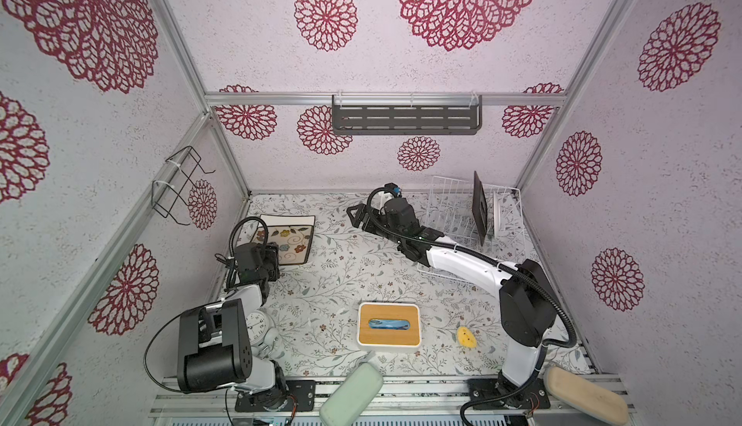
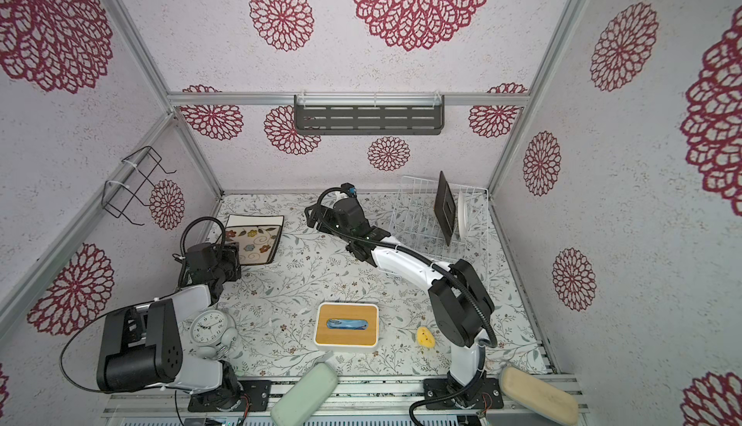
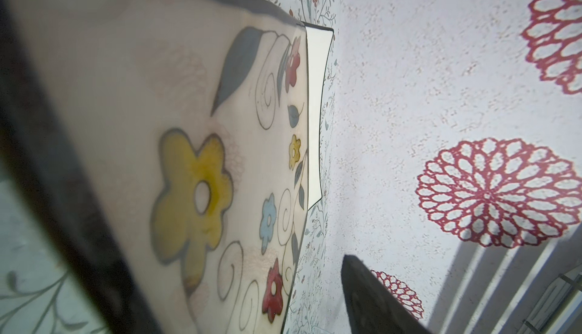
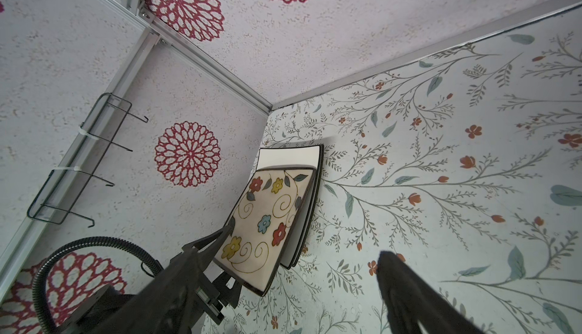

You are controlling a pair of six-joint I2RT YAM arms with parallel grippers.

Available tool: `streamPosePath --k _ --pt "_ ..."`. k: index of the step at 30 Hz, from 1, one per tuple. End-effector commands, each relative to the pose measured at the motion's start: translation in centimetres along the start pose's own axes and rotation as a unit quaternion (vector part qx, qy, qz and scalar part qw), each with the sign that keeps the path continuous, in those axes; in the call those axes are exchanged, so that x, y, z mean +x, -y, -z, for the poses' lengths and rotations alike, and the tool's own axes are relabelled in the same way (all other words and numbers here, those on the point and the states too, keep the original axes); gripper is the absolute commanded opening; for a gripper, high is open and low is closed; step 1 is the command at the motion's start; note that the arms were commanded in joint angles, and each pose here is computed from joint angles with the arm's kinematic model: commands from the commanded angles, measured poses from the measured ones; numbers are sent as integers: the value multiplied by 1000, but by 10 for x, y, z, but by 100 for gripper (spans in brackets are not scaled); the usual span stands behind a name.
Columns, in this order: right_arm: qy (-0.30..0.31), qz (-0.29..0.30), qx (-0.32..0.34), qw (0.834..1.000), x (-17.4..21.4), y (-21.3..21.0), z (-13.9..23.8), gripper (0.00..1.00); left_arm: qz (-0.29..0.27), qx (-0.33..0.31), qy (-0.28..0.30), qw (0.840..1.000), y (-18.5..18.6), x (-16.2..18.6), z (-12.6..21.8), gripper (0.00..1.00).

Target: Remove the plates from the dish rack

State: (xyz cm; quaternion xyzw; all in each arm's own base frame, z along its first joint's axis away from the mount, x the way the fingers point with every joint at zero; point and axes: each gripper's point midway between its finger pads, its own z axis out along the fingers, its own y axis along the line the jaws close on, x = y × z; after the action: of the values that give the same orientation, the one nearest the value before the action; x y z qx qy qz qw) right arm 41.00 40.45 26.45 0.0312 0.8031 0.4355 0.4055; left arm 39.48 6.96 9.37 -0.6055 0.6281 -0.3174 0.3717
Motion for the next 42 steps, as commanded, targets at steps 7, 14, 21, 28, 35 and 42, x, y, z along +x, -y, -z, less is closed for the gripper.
streamPosePath --k 7,14,21,28,35,42 --pt "10 -8 -35 999 -6 -19 -2 91 -23 76 0 997 43 2 13 75" --pt "6 -12 -35 999 -3 -17 -6 91 -13 86 -14 996 40 8 15 77" --pt "1 -20 -40 999 -1 -18 -10 91 -20 82 -19 996 43 9 14 78" --pt "5 -16 -35 999 -2 -17 -6 91 -22 88 -32 995 52 10 2 79" --pt "8 -12 -32 999 -4 -17 -4 91 -33 84 -35 995 59 7 -6 79" --pt "11 -12 -26 1000 -5 -15 -2 92 -41 88 -62 993 64 10 -15 80"
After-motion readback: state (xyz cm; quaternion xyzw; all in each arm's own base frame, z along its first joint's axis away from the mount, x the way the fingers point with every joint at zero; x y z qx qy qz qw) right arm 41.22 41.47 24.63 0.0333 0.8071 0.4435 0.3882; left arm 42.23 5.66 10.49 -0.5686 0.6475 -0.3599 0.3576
